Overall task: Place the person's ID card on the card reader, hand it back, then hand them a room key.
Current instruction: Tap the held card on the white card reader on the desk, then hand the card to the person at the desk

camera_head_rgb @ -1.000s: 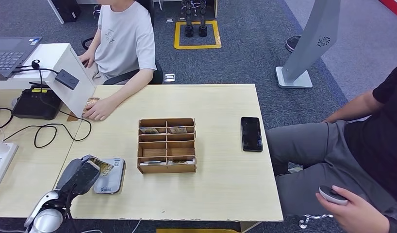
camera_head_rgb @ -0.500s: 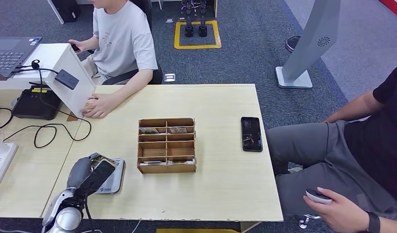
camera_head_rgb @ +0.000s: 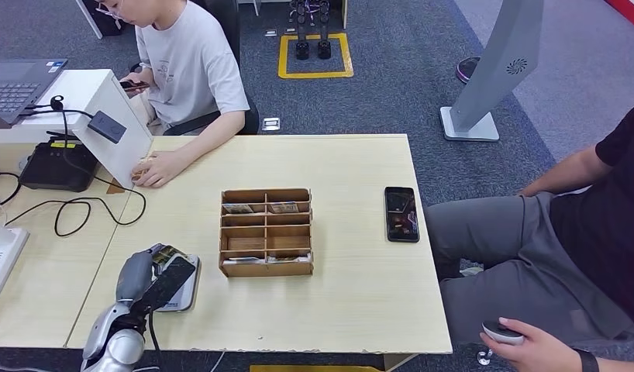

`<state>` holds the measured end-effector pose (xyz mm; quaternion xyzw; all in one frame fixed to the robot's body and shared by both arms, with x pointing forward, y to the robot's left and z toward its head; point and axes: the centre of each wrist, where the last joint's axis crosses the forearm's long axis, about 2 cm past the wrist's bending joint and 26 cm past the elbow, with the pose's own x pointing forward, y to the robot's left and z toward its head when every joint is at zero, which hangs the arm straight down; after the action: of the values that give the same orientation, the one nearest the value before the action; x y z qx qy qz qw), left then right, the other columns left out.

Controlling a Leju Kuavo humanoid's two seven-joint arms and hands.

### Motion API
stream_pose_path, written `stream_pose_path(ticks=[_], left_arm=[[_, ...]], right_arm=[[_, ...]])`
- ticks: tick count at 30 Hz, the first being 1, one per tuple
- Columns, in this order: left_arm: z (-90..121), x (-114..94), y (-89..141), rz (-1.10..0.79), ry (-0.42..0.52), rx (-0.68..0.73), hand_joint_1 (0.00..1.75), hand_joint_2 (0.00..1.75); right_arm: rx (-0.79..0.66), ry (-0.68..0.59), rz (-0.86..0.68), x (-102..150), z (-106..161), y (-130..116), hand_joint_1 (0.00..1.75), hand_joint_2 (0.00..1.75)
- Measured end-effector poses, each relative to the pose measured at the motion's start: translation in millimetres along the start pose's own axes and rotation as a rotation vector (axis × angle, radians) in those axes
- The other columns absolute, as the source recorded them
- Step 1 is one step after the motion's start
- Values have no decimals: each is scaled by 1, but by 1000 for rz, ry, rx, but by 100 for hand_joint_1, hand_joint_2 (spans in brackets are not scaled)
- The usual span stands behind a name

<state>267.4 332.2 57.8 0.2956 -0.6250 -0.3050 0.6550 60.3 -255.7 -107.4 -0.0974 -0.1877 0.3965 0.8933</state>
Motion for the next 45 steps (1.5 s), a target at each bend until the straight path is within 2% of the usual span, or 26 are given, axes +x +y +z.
stream_pose_path(ticks=[6, 11, 16, 22, 26, 32, 38, 41, 45], left_arm=[[2, -6, -6, -20, 25, 10, 175, 175], [2, -12, -11, -133, 77, 53, 175, 175], [-3, -14, -12, -178, 89, 62, 175, 175], [-7, -14, -12, -193, 61, 78, 175, 175], [-10, -10, -8, -125, 16, 88, 175, 175], [-23, 12, 12, 153, -68, 142, 175, 175], [-47, 49, 52, 371, -212, 271, 175, 175], [-59, 65, 74, 415, -269, 341, 175, 175], [-70, 77, 94, 369, -326, 443, 175, 175]], right_arm=[[1, -3, 1, 1, 0, 1, 0, 175], [0, -3, 1, 3, 0, 1, 0, 175], [-2, -5, 0, 4, 0, 0, 0, 175], [-2, -5, -1, 4, 0, 0, 0, 175], [-4, -5, 1, 4, 0, 0, 0, 175], [-17, -10, 2, 3, 0, 0, 0, 175], [-22, -12, 3, 3, 0, 0, 0, 175], [-22, -13, 8, 3, 0, 0, 0, 175], [-19, -14, 16, 4, 0, 0, 0, 175]])
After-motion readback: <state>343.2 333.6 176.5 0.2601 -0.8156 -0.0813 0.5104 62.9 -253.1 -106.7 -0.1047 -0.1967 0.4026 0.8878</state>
